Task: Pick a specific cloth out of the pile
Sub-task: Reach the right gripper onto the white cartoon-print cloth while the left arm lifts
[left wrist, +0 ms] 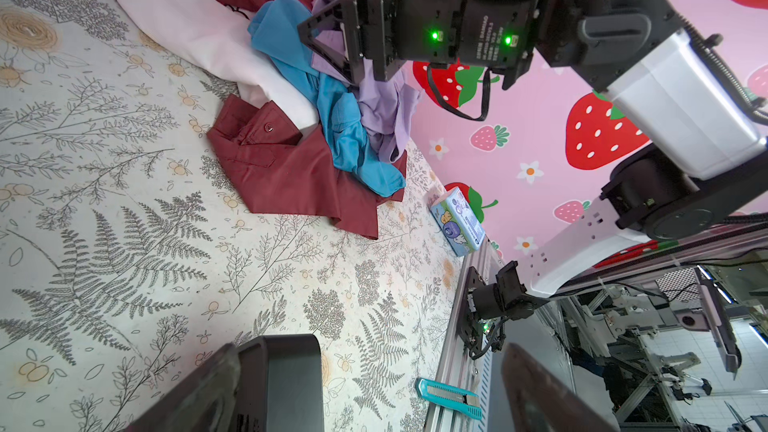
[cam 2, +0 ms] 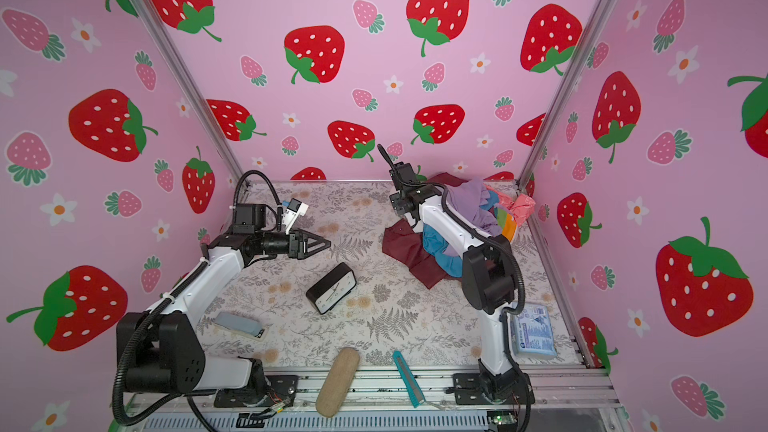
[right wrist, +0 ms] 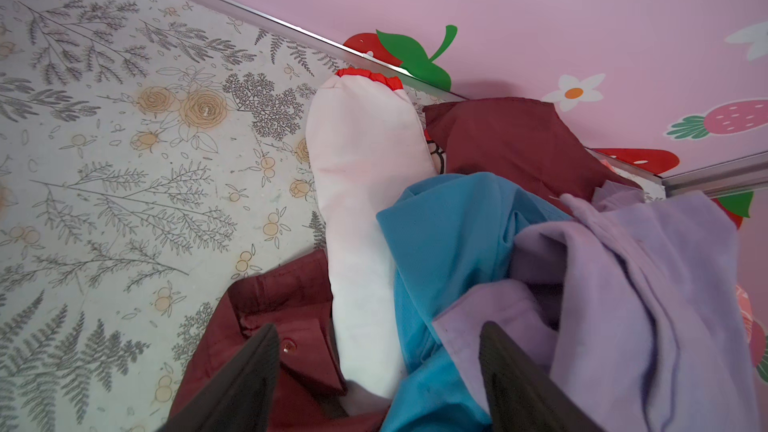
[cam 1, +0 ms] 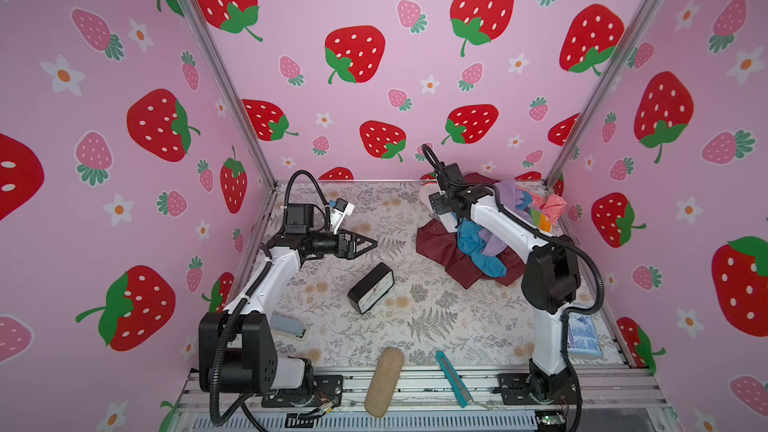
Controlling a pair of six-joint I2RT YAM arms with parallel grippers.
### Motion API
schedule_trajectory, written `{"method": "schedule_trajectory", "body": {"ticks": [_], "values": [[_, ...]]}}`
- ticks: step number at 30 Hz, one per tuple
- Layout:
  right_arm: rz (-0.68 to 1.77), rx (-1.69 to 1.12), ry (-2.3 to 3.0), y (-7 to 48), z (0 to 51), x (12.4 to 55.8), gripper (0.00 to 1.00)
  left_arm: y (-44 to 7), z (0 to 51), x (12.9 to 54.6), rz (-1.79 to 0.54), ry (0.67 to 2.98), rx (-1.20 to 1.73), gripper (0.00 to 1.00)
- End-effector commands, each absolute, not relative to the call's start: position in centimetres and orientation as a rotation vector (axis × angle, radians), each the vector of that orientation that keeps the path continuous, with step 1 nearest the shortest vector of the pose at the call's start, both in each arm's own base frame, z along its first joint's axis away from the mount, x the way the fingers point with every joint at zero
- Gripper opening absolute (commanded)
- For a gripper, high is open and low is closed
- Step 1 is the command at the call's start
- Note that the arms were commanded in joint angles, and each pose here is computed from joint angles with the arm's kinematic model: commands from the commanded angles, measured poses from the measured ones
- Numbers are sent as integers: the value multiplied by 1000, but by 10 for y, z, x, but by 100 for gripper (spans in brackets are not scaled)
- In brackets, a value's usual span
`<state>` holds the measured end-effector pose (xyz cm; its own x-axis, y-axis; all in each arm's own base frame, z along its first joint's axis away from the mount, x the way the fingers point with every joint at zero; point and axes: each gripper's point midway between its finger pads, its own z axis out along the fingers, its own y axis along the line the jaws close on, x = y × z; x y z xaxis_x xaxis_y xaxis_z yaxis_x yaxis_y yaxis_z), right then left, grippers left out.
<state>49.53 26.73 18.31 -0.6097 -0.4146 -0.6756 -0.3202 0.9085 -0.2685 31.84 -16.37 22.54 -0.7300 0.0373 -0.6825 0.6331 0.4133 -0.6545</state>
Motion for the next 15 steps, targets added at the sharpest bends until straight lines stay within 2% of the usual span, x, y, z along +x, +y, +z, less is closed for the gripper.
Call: {"method": "schedule_trajectory", "body": {"ticks": [1, 6, 15], "values": [[-212, -554, 2325, 266, 173, 498, 77, -165, 236, 319, -1315, 2058, 611, 99], [-233, -566, 2324, 273, 164, 513, 76, -164, 234, 321, -1310, 2069, 605, 99], [-83, -681, 2364, 306, 132, 516, 73, -165, 233, 322, -1314, 2071, 607, 99]]}}
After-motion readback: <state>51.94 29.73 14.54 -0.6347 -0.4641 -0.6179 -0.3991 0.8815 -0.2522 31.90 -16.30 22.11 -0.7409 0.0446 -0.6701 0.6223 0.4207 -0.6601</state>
